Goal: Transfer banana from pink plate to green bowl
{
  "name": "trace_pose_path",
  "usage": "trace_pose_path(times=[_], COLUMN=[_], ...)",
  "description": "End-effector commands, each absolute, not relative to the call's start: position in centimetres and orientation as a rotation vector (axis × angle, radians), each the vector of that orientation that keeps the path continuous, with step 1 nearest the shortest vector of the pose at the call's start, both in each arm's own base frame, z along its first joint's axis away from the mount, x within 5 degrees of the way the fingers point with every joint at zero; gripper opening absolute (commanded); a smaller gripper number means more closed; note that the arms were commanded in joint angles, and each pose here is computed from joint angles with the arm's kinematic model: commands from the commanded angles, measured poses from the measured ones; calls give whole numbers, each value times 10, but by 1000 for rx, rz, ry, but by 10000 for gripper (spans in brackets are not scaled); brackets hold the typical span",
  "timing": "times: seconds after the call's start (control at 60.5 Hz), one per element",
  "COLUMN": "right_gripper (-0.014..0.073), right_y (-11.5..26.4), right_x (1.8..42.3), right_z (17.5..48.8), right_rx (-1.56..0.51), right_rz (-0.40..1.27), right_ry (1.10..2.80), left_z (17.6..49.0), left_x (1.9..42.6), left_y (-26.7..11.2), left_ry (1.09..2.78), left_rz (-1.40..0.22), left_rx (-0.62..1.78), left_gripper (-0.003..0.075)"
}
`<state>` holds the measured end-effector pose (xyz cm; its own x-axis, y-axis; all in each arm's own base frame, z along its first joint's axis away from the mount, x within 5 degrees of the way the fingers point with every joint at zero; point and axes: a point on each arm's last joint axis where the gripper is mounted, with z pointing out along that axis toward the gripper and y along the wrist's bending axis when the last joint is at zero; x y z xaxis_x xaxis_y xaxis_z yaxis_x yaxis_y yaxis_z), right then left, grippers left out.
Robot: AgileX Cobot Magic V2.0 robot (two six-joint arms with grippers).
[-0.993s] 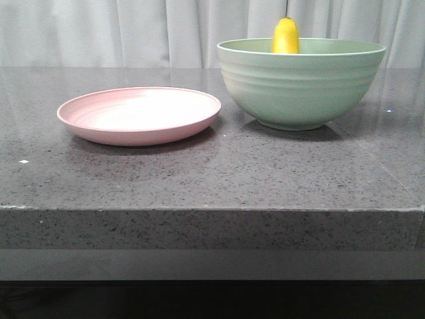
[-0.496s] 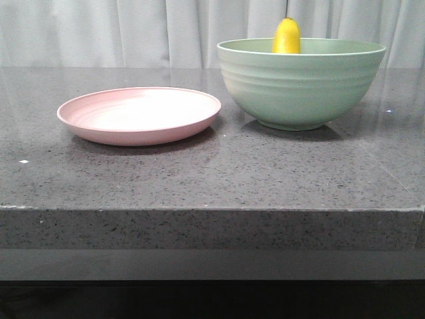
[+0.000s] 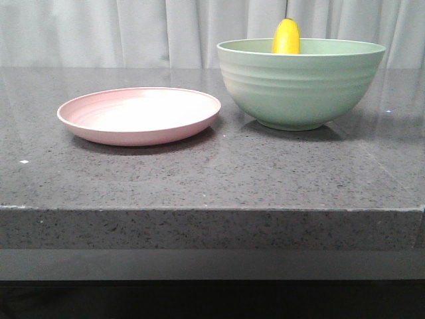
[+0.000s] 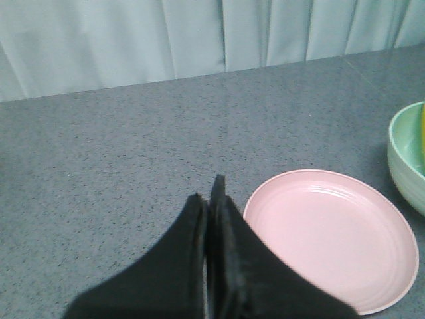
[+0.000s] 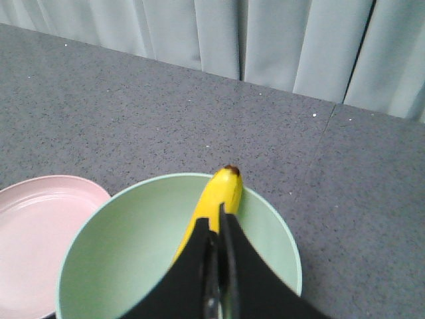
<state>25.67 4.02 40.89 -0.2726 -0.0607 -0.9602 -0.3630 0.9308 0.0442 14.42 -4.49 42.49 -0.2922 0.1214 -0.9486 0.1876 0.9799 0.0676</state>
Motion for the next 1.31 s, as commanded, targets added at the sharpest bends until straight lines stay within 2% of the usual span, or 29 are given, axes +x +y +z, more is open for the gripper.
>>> trace_pose_path(times=[0.0,0.149,0.314,0.596,0.744,1.29], right_gripper=[-60,-60,-60,-60,-60,-60], right_y=[33,32,33,28,26,26], right_x=[218,160,108,46,34,34], right_z=[424,410,378,324,316,316], right_rx=[-245,-242,-279,-290,-288,-289], right_rz=[230,224,262,256,250,250], right_ry=[1684,1604,1583,1472,1427,1427], left_z=[432,405,369,322,313,313], left_x=[127,102,72,25,14,15], left_y=[-35,-23,-10,12,18,17], left_ry=[1744,1736,1693,1577,1518,1522], left_rz=[-96,-100,-139,-232,-243,-239], left_rx=[189,190,190,134,121,124], left_gripper=[-20,-20,-20,-20,-20,-20])
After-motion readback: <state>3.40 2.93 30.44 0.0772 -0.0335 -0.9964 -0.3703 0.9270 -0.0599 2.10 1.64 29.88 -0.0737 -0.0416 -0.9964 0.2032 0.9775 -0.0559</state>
